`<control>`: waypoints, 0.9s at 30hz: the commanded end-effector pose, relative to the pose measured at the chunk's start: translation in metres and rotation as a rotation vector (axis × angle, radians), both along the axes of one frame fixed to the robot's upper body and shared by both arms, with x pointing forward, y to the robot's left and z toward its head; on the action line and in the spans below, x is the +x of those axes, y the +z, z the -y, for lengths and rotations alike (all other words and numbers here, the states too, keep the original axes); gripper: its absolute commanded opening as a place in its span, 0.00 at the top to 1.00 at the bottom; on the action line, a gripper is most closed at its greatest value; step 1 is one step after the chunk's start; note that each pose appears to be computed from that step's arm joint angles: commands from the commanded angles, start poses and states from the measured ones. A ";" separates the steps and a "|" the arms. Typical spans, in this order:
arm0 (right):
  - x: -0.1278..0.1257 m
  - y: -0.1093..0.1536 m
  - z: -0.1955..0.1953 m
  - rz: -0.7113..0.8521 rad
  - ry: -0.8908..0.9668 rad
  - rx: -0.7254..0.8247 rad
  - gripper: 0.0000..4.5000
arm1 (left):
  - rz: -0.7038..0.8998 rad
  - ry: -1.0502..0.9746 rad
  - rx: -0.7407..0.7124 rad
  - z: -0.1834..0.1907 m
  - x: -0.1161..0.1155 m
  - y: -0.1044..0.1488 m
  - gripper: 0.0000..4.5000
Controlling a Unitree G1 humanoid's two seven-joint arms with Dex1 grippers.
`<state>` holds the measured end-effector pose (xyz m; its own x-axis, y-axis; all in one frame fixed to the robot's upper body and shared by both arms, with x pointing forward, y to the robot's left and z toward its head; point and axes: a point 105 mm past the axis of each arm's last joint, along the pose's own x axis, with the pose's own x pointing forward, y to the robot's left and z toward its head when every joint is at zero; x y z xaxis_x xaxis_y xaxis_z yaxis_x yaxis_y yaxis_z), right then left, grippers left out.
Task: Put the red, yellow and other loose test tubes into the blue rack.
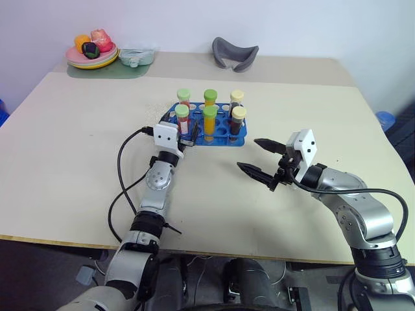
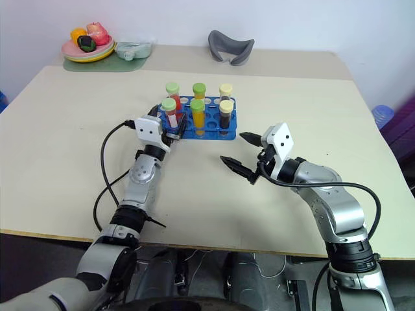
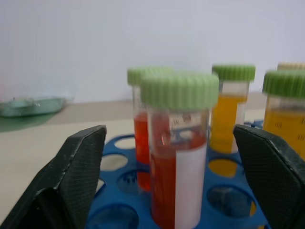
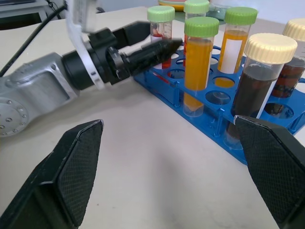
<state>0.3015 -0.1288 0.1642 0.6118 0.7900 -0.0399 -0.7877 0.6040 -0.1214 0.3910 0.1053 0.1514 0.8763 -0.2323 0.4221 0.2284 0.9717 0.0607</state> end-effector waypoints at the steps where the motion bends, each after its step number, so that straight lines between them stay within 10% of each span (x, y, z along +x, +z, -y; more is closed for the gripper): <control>1: -0.003 0.014 0.002 0.062 0.003 0.008 0.00 | 0.051 -0.061 -0.013 -0.012 -0.021 0.015 0.01; 16: -0.007 0.000 0.069 -0.005 -0.117 -0.116 0.00 | -0.270 0.043 0.334 -0.159 -0.103 -0.020 0.01; 27: -0.019 -0.011 0.084 -0.042 -0.140 -0.144 0.00 | -0.319 0.031 0.323 -0.164 -0.115 -0.024 0.01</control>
